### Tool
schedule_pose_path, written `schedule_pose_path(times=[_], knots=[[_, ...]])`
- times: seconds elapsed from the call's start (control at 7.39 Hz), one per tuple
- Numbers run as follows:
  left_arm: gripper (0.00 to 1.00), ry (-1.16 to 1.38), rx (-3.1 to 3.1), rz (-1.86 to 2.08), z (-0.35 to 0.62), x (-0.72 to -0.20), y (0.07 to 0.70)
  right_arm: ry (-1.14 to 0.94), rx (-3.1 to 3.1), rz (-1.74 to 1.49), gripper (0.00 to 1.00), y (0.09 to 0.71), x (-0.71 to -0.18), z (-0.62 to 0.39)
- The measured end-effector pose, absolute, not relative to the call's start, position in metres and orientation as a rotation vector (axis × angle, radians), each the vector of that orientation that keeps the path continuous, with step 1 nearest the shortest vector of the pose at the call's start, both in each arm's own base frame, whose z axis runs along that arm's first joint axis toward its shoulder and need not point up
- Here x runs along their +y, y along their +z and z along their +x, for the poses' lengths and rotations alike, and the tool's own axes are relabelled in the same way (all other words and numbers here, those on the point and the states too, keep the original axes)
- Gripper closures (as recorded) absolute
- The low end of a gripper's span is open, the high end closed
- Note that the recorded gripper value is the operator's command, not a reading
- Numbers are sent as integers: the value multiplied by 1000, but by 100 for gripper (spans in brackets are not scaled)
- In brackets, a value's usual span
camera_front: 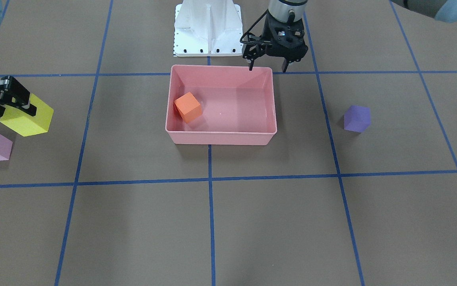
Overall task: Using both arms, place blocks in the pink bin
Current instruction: 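Release orange cube, withdraw left gripper while right lifts yellow cube, then lower yellow cube into bin with right while left grasps purple cube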
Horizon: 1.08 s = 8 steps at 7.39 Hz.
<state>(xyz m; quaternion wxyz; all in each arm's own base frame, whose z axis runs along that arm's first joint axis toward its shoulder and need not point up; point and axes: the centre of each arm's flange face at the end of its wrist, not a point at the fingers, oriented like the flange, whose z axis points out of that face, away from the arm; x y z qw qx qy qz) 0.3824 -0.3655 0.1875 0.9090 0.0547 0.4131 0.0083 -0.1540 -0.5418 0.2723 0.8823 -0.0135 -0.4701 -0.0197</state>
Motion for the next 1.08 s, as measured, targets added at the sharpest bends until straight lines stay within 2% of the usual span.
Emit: schedule_pose_path(times=[0.54,1.08], knots=[[0,92,853,159,306,-365,308,52,-969,-117,100,145,-499,-262],[0,158,790,160,272,-380,374,73,-961,-85,100,89,-443,-371]])
